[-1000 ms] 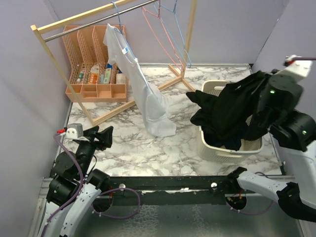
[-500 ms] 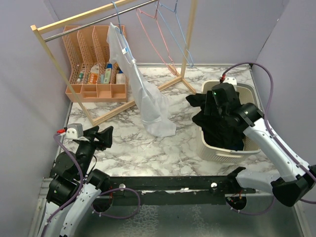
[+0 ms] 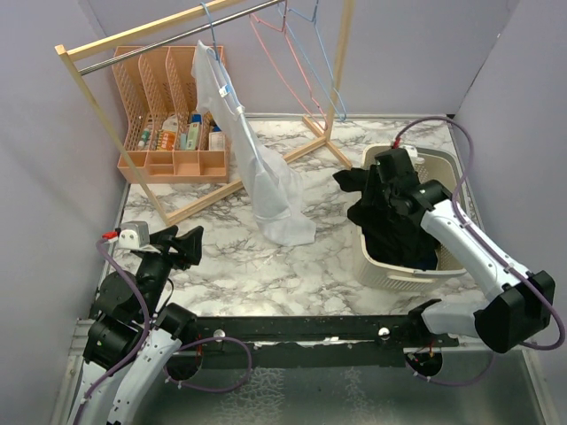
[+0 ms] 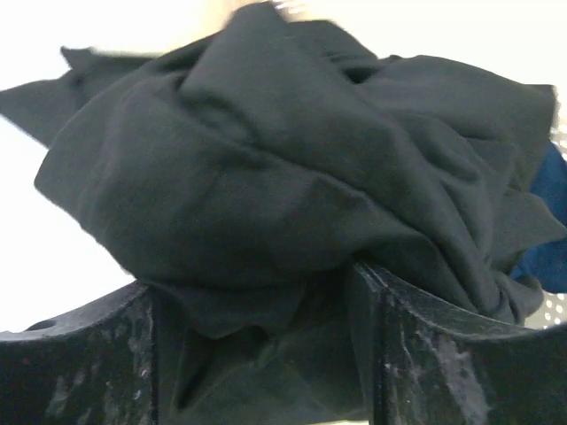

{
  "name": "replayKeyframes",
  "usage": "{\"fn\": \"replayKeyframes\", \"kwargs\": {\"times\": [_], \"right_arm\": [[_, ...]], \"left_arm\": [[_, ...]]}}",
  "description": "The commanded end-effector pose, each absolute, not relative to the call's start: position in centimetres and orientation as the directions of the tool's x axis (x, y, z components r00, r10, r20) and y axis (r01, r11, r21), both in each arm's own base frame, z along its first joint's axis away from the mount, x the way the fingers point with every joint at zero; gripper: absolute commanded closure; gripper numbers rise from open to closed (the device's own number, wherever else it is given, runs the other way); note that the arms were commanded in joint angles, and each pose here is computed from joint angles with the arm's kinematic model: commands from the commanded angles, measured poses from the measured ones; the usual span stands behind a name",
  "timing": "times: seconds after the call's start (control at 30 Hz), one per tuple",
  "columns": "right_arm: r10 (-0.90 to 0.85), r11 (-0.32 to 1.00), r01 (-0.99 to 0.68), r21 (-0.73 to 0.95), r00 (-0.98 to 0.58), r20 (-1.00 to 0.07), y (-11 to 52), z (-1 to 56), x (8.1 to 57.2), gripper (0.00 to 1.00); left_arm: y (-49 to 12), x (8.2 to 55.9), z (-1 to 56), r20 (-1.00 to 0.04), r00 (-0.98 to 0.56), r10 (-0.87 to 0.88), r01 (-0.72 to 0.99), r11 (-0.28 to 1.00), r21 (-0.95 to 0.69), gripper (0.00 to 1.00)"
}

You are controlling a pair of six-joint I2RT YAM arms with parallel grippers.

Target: Remove the t-shirt from the hanger

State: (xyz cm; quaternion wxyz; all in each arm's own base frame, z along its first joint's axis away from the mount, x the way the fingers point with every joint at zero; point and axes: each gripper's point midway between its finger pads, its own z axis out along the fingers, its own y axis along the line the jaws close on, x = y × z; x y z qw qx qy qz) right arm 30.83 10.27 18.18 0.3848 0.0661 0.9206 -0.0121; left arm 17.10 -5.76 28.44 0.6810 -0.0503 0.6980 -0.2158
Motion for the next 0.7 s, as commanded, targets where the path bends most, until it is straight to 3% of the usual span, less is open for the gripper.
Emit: {"fn": "replayKeyframes", "kwargs": {"times": [0.0,0.2,0.53,0.67], "right_arm": [[0.290,0.944,0.314,0.102,-0.642,-0.710,6.6,17.4,32.0,0.36],[0.342,0.927,0.348,0.142,-0.624,-0.703,4.6,16.3,32.1,0.37],[0.456,0.889,0.410,0.205,-0.745,-0.487,4.8,5.9,32.3,0.37],[0.474,0.878,0.437,0.194,-0.746,-0.468,4.5,4.9,32.1,0.35]], "left_arm": [[-5.7,16.9,29.1,-0.926,-0.053,-0.374,0.231,0.897,-0.376,0.32],[-5.8,17.0,28.9,-0.927,-0.060,-0.370,0.228,0.899,-0.374,0.32],[-5.6,17.0,29.0,-0.927,-0.056,-0.371,0.223,0.900,-0.373,0.32],[-5.6,17.0,29.0,-0.927,-0.055,-0.372,0.220,0.901,-0.374,0.32]]}}
